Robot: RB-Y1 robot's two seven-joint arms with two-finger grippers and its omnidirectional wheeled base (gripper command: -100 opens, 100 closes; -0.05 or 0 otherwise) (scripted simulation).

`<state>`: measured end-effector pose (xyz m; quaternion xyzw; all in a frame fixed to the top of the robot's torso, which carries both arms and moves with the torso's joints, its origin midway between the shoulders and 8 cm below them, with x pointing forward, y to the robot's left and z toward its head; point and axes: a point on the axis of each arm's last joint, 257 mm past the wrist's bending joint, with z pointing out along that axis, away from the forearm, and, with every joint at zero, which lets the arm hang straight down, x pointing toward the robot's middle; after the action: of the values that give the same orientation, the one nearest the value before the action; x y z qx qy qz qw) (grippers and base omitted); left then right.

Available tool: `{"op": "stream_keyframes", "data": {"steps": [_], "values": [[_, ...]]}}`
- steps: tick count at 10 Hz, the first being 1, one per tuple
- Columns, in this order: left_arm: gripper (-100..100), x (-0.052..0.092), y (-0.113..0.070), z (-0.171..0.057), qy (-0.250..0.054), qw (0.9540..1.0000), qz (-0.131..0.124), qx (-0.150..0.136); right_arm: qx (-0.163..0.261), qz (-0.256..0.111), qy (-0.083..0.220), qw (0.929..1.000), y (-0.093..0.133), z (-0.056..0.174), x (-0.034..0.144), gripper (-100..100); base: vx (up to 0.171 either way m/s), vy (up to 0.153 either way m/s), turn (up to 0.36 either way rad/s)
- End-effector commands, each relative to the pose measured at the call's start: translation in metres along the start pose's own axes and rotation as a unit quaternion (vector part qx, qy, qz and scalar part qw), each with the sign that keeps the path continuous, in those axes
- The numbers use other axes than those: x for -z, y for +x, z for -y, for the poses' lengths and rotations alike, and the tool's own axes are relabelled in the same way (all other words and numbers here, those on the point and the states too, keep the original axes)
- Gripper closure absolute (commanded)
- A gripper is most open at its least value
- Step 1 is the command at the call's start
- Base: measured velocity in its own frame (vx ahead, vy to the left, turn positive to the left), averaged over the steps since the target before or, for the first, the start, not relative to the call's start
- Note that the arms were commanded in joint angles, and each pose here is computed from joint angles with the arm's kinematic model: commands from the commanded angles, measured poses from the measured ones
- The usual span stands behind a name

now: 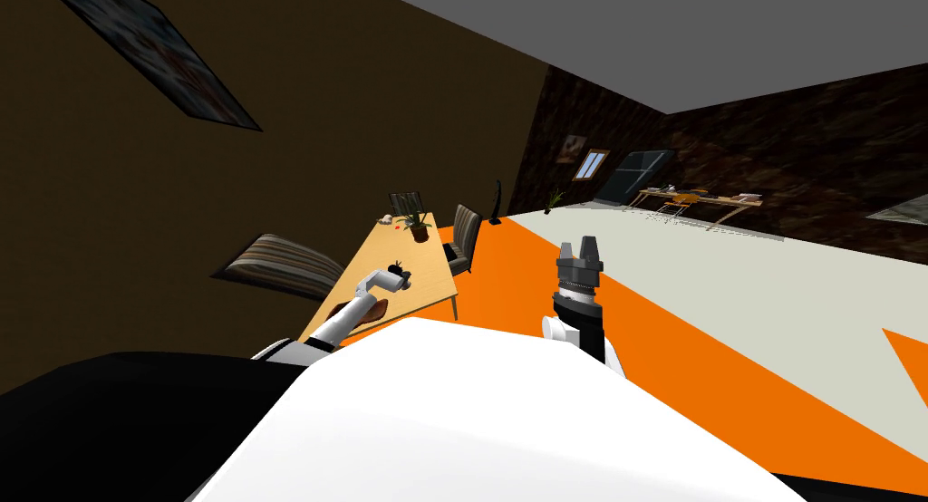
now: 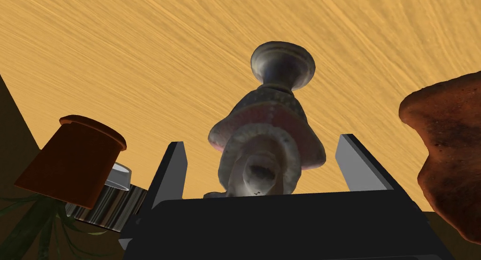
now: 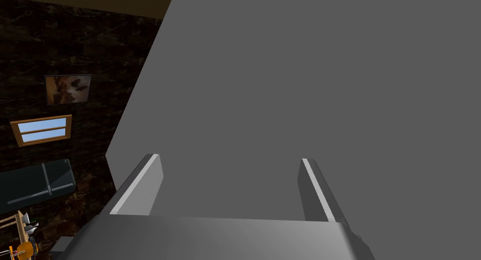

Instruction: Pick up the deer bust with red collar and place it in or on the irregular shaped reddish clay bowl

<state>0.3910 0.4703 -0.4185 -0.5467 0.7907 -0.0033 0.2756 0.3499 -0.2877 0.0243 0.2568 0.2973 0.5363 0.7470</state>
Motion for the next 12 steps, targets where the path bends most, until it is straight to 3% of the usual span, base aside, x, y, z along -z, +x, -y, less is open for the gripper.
{"op": "stream_keyframes", "data": {"steps": [1, 2, 6, 7, 8, 11, 12], "values": [[-100, 0.000, 0.000, 0.000, 0.000, 1.0000, 0.000, 0.000, 0.000, 0.000, 0.000, 1.0000, 0.000, 0.000, 0.000, 0, 0.011, 0.009, -0.005], [100, 0.000, 0.000, 0.000, 0.001, 1.0000, 0.000, 0.000, 0.000, 0.000, 0.000, 1.0000, 0.000, 0.000, 0.000, 0, 0.000, 0.000, 0.000], [100, 0.000, 0.000, 0.000, 0.000, 1.0000, 0.000, 0.000, 0.000, 0.000, 0.000, 1.0000, 0.000, 0.000, 0.000, 0, 0.000, 0.000, 0.000], [0, 0.000, 0.000, 0.000, 0.000, 1.0000, 0.000, 0.000, 0.000, 0.000, 0.000, 1.0000, 0.000, 0.000, 0.000, 0, 0.000, 0.000, 0.000], [100, 0.007, -0.002, 0.006, 0.002, 1.0000, -0.001, -0.002, 0.000, 0.000, 0.000, 1.0000, 0.000, 0.000, 0.000, 0, -0.018, -0.015, 0.064], [100, 0.011, -0.003, 0.008, 0.003, 1.0000, -0.002, -0.004, 0.000, 0.000, 0.000, 1.0000, 0.000, 0.000, 0.000, 0, -0.023, -0.020, 0.026], [0, 0.012, -0.003, 0.008, 0.002, 1.0000, -0.002, -0.004, 0.000, 0.000, 0.000, 1.0000, 0.000, 0.000, 0.000, 0, 0.000, 0.000, 0.000]]}}
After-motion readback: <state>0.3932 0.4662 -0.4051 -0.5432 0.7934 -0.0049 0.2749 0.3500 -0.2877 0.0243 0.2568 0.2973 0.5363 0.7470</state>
